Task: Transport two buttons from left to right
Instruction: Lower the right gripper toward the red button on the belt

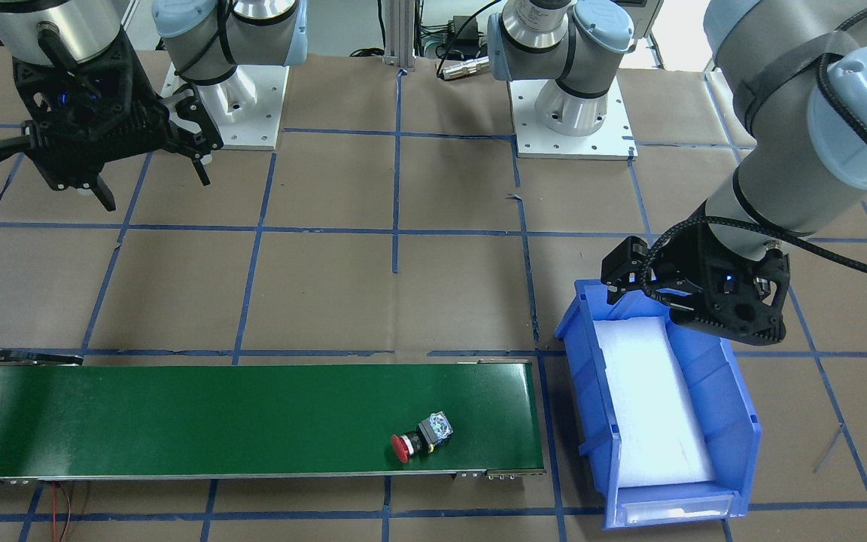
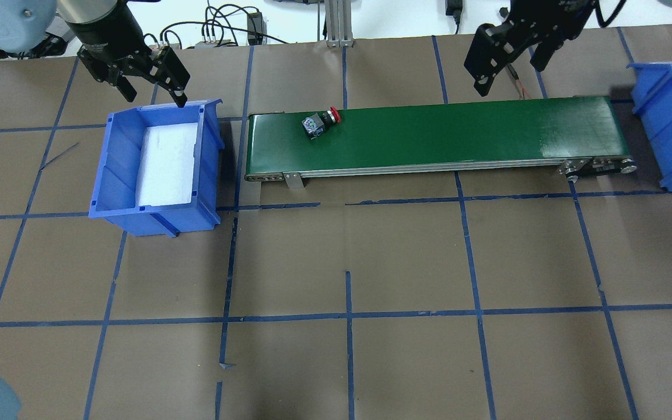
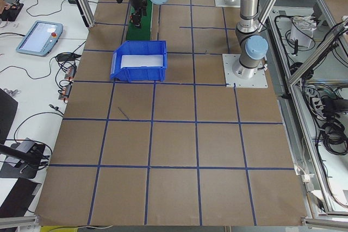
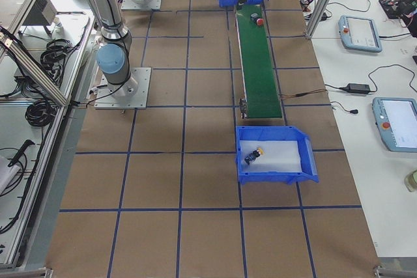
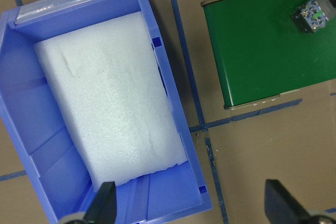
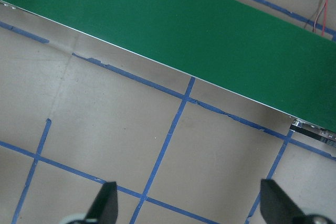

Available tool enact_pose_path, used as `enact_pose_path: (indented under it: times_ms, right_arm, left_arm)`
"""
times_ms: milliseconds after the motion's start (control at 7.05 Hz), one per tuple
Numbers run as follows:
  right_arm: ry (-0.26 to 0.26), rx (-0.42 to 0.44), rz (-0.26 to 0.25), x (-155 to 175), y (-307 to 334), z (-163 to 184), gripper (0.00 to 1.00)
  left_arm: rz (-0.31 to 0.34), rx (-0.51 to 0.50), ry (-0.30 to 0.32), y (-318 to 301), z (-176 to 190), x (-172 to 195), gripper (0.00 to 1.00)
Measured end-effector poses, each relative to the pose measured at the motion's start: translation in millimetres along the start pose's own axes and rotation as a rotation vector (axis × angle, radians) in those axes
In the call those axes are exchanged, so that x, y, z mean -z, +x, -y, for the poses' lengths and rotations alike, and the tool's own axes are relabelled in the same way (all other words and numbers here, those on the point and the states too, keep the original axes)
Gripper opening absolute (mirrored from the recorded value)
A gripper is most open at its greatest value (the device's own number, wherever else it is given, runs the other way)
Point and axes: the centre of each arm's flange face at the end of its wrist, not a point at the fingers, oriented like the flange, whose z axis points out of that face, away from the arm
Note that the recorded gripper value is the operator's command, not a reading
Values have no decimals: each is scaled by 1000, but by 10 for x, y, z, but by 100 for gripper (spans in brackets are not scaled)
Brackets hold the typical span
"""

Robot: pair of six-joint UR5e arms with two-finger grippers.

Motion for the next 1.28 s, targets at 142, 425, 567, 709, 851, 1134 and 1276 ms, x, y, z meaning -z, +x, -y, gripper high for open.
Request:
enact_pose_path:
  times_ms: [142,425,567,709,851,1134,1276]
  right_arm:
    - [-46,-55,22,-150,118,-231,100]
    - [-2,-109,12,-365,277,-292,100]
    - [26,-149,1,-428,304,-264,100]
    - [31,-189,0,-498,315,-244,100]
    - [30,-209,3,-591,342,-177,100]
    - [51,-320,17,-865,425,80,100]
    - [50,-451,28,-960,410,156,100]
  left_arm:
    - [1,-2,-2,18,-5,-6,100]
    - [0,-7,-13,103,-93,-34,100]
    - [-1,-6,-19,135,-160,-56,100]
    - [0,-6,-23,175,-219,-66,100]
    - [1,-12,-27,250,-289,-67,100]
    - [3,-29,-28,451,-440,-28,100]
    - [6,-22,-22,558,-512,29,100]
